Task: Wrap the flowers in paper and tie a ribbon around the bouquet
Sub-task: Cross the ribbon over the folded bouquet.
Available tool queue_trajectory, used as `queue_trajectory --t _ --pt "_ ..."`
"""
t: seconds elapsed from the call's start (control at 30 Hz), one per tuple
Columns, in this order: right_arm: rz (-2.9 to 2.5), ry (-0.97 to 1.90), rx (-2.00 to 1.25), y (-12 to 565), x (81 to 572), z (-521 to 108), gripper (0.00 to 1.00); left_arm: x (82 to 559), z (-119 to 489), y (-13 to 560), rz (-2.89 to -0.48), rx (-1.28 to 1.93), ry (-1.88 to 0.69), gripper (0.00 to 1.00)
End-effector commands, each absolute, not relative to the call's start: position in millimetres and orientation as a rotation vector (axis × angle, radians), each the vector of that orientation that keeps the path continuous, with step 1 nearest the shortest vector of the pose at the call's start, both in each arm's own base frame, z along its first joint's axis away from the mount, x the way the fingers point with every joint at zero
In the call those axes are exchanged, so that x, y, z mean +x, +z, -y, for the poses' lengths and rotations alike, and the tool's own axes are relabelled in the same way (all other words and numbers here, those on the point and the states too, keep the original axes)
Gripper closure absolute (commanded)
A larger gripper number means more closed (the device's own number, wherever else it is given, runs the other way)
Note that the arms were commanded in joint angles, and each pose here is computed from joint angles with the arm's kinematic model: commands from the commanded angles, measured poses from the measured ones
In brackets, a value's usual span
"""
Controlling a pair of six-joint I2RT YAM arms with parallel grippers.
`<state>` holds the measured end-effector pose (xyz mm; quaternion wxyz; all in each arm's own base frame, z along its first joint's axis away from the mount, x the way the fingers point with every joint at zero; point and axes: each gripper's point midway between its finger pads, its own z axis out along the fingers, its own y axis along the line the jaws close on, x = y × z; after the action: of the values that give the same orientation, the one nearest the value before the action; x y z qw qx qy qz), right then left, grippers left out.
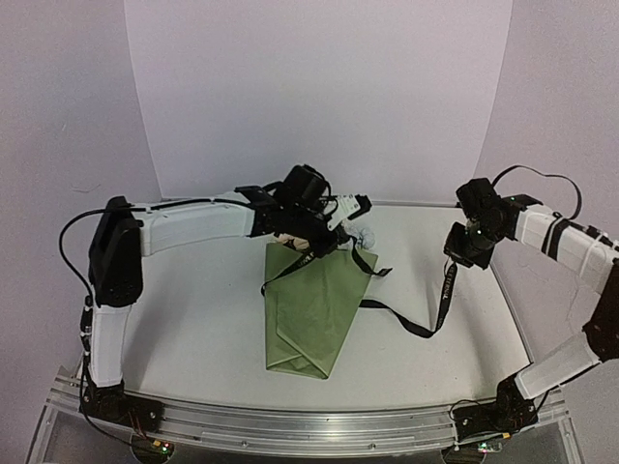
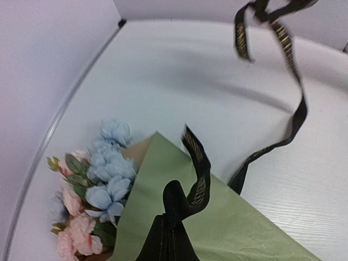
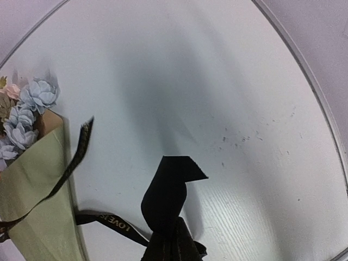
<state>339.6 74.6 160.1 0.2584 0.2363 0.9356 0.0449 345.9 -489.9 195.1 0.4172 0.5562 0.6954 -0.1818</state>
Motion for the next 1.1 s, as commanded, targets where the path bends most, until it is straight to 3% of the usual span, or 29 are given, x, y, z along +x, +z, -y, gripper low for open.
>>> queue_trajectory --t 0.0,0.1,0.27,0.53,0.8,1.07 --pt "-2.499 0.345 0.655 194.2 401.1 -101.0 1.00 295.0 491.5 315.9 -1.377 1.425 -0.746 1.00" --pt "-2.510 0.431 0.609 205.8 439.3 -121.6 1.00 261.6 491.1 327.4 -1.263 1.513 -0.886 1.00" --pt "-2.491 0.624 0.590 229.5 471.2 -159.1 1.00 246.8 495.5 309.4 -1.244 1.575 -0.942 1.00" --pt "-2.498 0.783 0.423 255.3 458.1 -228.2 1.00 258.1 514.4 256.6 -1.353 1.636 -0.927 1.00" --pt "-2.490 0.906 0.279 277.8 444.6 -260.3 1.00 259.2 522.7 300.6 -1.200 1.478 -0.951 0.98" --pt "-2.516 0.968 0.225 271.3 444.5 -273.3 1.00 263.0 546.5 295.3 -1.215 1.422 -1.114 0.99"
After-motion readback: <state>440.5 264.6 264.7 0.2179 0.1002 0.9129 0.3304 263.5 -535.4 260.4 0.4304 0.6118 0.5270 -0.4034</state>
